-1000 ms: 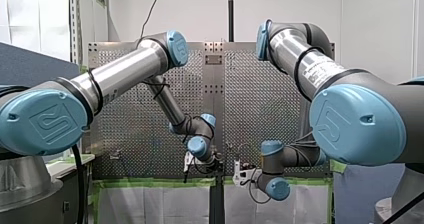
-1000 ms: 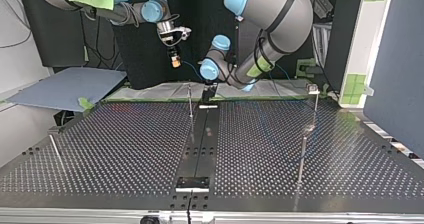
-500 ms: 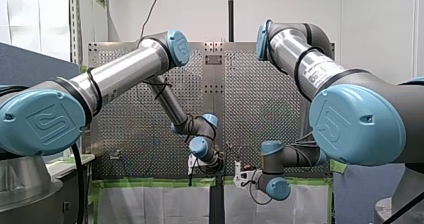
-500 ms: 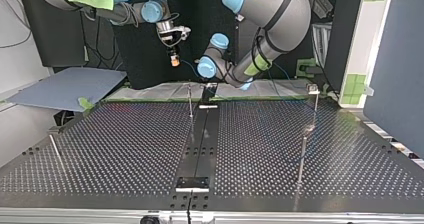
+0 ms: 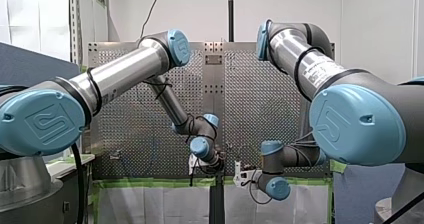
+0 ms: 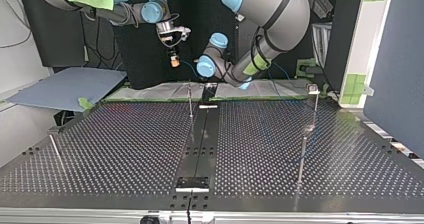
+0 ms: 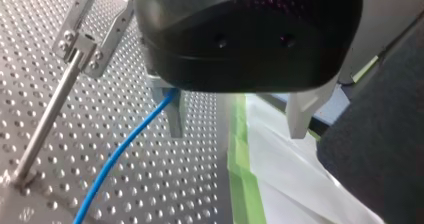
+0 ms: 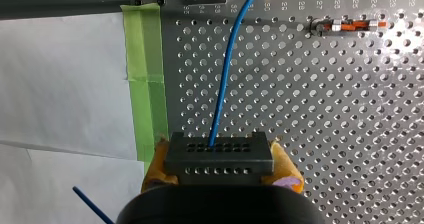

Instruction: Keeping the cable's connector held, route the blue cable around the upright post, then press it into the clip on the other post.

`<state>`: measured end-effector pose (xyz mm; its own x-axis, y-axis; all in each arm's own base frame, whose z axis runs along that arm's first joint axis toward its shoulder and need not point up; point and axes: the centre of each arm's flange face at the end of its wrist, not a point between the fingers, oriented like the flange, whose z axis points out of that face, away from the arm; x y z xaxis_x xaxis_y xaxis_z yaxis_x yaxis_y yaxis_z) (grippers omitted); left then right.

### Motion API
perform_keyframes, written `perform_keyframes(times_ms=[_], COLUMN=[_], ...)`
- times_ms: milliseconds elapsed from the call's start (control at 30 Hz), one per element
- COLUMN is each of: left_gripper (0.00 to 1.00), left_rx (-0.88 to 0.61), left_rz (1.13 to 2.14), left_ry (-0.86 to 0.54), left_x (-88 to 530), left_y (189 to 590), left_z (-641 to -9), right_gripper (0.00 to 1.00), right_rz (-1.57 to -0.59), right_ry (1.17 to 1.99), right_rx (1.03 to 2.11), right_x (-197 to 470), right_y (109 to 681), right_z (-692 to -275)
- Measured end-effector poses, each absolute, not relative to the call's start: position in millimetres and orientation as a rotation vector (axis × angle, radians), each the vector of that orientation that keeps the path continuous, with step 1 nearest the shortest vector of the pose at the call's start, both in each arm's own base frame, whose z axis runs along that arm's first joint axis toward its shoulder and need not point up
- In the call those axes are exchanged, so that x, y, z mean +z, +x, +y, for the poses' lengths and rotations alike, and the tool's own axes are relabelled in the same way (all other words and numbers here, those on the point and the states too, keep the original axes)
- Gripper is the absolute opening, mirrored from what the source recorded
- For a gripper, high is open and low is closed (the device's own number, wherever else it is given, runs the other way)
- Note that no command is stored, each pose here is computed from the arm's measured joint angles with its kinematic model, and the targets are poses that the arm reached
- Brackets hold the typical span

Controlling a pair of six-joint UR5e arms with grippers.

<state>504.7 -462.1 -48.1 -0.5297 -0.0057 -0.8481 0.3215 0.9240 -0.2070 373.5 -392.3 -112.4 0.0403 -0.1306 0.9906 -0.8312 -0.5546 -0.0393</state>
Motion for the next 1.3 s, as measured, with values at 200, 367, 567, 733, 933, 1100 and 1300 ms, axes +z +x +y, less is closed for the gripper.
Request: perform_keyframes(times_ms=[200, 367, 567, 733, 933, 1100, 1300], left_gripper=[0.63, 0.39, 0.22, 0.02, 0.02, 0.02, 0.02], left_rx=[-0.472, -0.486, -0.465, -0.456, -0.408, -0.321, -0.203], left_rz=[2.074, 2.077, 2.079, 2.077, 2.088, 2.113, 2.144], left_ry=[0.169, 0.135, 0.101, 0.101, 0.142, 0.179, 0.214], left_x=[-47, -47, -47, -47, -47, -48, -49], left_y=[508, 508, 509, 509, 507, 503, 498], left_z=[-466, -465, -462, -462, -460, -454, -444], right_gripper=[0.0, 0.0, 0.0, 0.0, 0.0, 0.0, 0.0], right_rz=[-0.973, -0.972, -0.969, -0.968, -0.966, -0.965, -0.98], right_ry=[1.746, 1.747, 1.744, 1.744, 1.741, 1.738, 1.741], right_rx=[1.562, 1.561, 1.562, 1.562, 1.564, 1.566, 1.554], right_x=[-112, -112, -112, -112, -112, -111, -110], right_y=[374, 374, 374, 374, 374, 376, 377], right_z=[-393, -393, -393, -393, -394, -397, -404])
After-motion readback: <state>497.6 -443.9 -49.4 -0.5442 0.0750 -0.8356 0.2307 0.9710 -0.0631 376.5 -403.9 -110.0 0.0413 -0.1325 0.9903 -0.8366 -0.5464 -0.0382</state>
